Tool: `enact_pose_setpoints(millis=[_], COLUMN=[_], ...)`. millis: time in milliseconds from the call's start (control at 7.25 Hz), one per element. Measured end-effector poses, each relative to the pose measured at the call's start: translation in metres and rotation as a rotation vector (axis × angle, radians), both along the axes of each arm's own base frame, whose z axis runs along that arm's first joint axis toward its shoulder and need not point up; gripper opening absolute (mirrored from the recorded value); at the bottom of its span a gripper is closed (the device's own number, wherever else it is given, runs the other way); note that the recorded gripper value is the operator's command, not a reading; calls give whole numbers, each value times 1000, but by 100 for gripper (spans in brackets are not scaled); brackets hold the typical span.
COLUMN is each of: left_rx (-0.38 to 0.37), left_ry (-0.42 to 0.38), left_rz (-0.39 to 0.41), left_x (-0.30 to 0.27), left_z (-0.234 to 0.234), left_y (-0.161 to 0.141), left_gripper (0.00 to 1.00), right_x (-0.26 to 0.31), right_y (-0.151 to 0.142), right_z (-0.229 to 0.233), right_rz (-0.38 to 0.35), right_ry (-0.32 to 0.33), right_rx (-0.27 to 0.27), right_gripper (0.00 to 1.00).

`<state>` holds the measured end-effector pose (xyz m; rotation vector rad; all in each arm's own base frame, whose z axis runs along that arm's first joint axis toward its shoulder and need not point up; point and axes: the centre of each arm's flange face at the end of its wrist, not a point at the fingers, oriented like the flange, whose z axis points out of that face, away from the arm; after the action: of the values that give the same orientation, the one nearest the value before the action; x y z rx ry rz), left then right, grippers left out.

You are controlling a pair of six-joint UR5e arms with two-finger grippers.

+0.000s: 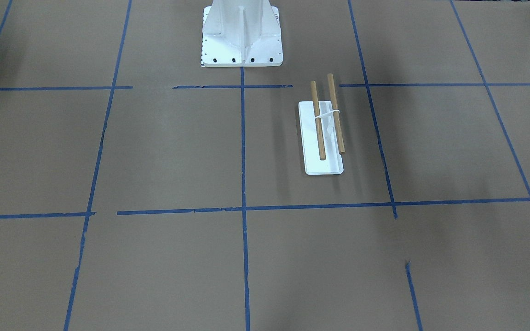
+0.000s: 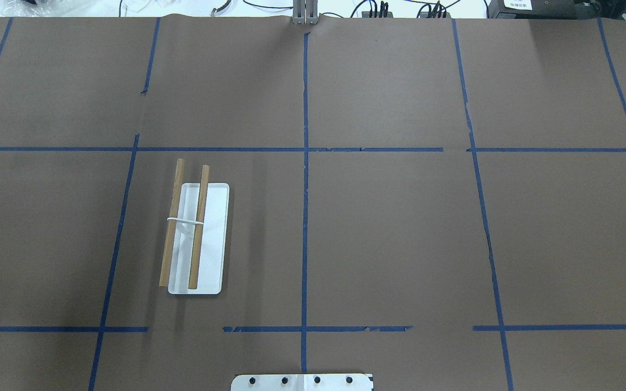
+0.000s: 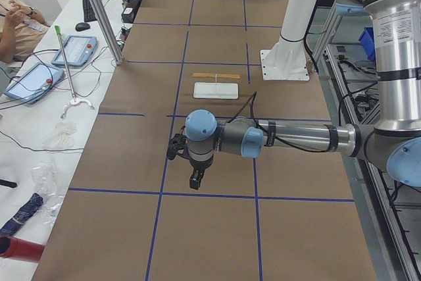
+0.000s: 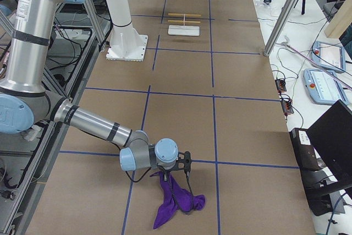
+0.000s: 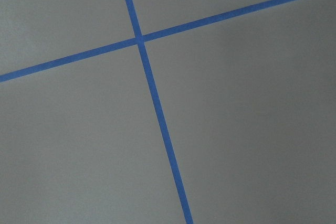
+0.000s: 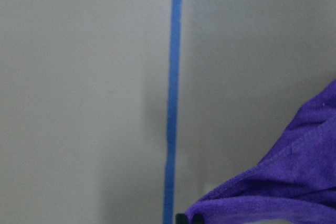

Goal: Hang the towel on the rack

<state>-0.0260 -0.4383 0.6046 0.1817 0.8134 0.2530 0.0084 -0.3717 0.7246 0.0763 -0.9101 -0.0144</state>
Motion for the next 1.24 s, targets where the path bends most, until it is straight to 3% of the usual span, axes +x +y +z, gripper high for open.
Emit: enact_pose_setpoints(millis=[138, 276, 552, 690, 828, 966, 1241], left_rx=[21, 31, 43, 30, -21, -102, -194], left_ry=[6, 12, 71, 155, 259, 355, 460], left_rz=[2, 5, 14, 11, -25, -88, -129], left_x=[1, 2, 6, 12, 19, 30, 83], left_z=[-9, -11, -21, -34, -55, -91, -171], left_y=[-14, -20, -26, -28, -32, -42, -55], left_gripper=[100, 100, 100, 100, 96, 99, 99], right_x=[-1, -15, -71, -105, -143, -184, -265], right_y=[-10, -21, -45, -63, -80, -90, -87], right_z=[-50, -107, -222, -277, -332, -387, -481], right_rz=[50, 96, 152, 159, 163, 169, 176], right_ry=[-30, -64, -188, -255, -312, -360, -431], right_rx=[8, -19, -131, -195, -262, -334, -436], right_gripper=[0, 0, 0, 0, 0, 0, 0])
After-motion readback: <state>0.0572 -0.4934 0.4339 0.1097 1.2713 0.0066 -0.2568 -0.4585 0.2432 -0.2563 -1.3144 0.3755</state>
